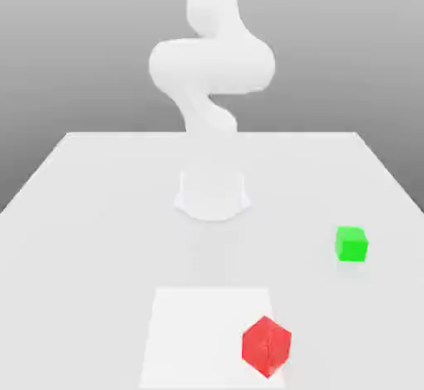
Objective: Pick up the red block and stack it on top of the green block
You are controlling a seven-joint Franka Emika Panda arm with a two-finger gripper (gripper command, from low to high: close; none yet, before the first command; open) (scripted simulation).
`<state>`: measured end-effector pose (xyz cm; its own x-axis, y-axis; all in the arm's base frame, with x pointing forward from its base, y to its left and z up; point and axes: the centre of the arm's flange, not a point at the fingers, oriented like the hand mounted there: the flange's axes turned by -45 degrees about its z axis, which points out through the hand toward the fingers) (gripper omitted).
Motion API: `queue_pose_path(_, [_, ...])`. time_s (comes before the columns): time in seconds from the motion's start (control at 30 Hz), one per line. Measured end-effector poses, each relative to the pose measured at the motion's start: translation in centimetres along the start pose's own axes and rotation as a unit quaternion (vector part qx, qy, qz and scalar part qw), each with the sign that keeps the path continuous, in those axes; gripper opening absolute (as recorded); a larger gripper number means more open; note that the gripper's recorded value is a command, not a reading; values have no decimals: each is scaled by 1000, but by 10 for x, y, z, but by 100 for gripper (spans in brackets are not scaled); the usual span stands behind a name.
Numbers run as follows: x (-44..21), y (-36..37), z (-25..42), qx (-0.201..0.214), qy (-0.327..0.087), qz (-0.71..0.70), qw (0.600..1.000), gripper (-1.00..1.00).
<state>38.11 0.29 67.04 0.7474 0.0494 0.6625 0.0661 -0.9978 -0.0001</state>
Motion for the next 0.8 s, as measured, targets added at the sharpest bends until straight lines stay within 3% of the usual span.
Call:
queue_pose_path(0.37, [-66,-34,221,80,-160,-144,973,0])
queue_pose_path(0.8, [-241,-71,392,123,-324,-319,882,0])
